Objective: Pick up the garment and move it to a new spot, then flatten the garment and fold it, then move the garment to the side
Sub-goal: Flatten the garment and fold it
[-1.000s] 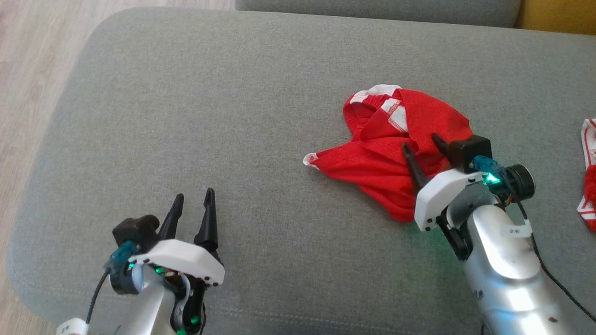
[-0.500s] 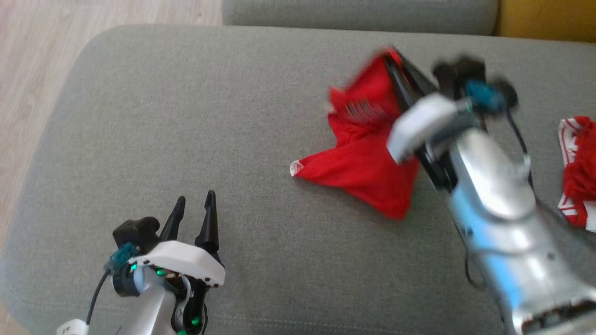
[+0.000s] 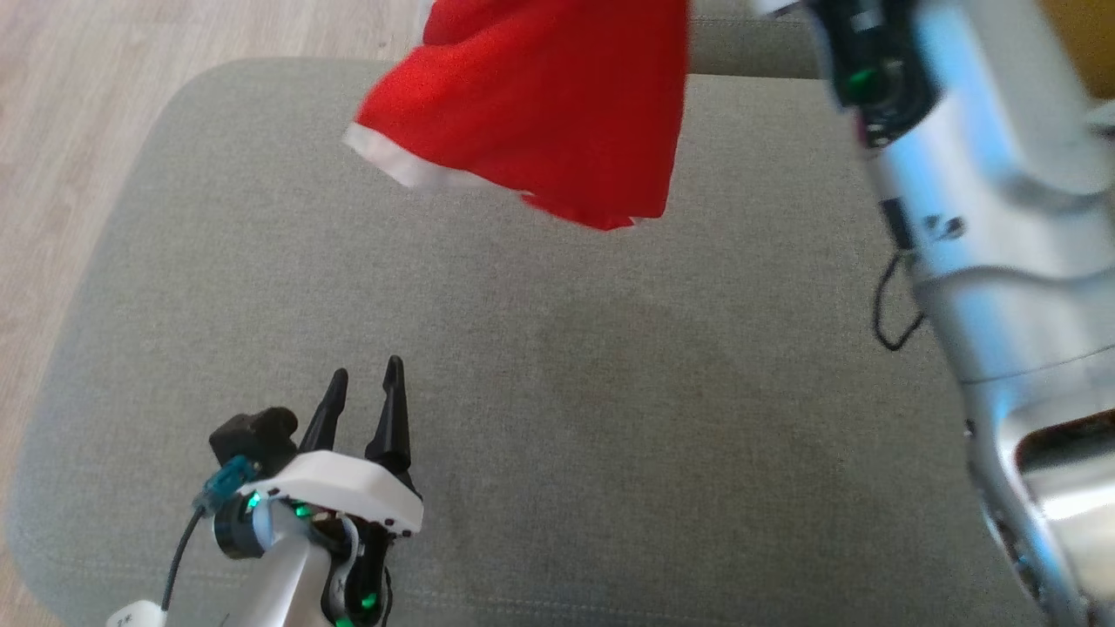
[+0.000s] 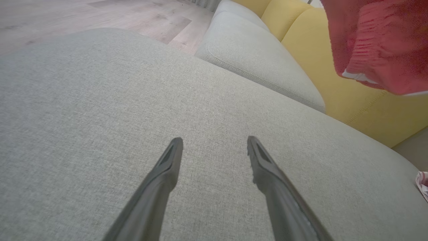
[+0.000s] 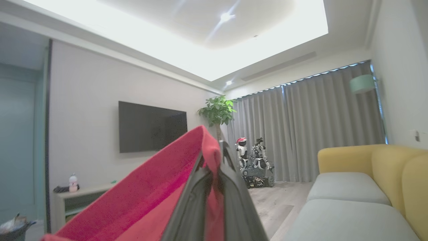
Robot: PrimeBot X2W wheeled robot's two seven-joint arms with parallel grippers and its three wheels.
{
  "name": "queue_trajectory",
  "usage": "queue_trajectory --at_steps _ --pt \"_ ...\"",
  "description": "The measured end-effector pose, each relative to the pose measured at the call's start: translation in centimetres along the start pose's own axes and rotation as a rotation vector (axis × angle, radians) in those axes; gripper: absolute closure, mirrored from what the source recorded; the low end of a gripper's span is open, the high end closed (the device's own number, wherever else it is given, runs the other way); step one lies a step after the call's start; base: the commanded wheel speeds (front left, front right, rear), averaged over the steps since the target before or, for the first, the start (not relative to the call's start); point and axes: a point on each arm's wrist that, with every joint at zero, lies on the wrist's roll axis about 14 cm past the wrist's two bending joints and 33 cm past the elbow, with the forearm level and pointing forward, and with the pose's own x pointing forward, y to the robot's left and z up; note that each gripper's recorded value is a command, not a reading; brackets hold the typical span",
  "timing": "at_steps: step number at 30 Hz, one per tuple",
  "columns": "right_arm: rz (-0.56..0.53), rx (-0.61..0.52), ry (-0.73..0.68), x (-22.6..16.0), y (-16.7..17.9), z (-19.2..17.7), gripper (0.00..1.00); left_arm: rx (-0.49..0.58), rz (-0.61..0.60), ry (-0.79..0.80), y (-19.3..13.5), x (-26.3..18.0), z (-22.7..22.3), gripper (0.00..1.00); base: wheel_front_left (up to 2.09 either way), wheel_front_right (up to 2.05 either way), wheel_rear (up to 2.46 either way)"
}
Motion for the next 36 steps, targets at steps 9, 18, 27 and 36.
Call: queue_trajectory --at_steps 9,18,27,36 --pt "-0.472 -0.071 0.311 -12.1 -17.6 -9.2 1.00 0.003 0.005 0.030 0.1 0.6 -1.0 0.00 0.00 0.00 0.00" --pt "-0.690 -0.211 0.634 -23.9 -24.8 -13.8 0.00 0.012 -0.013 0.082 -0.3 1.2 -2.7 0.00 0.00 0.00 0.00" --pt "-0.612 -0.284 0.658 -23.4 -22.7 -13.9 0.00 0.025 -0.063 0.102 -1.9 1.8 -3.3 0.00 0.00 0.00 0.00" --pt "-0.517 -0.293 0.456 -20.1 -18.7 -9.6 0.00 0.028 -0.143 0.081 -4.8 2.3 -2.7 0.00 0.00 0.00 0.00"
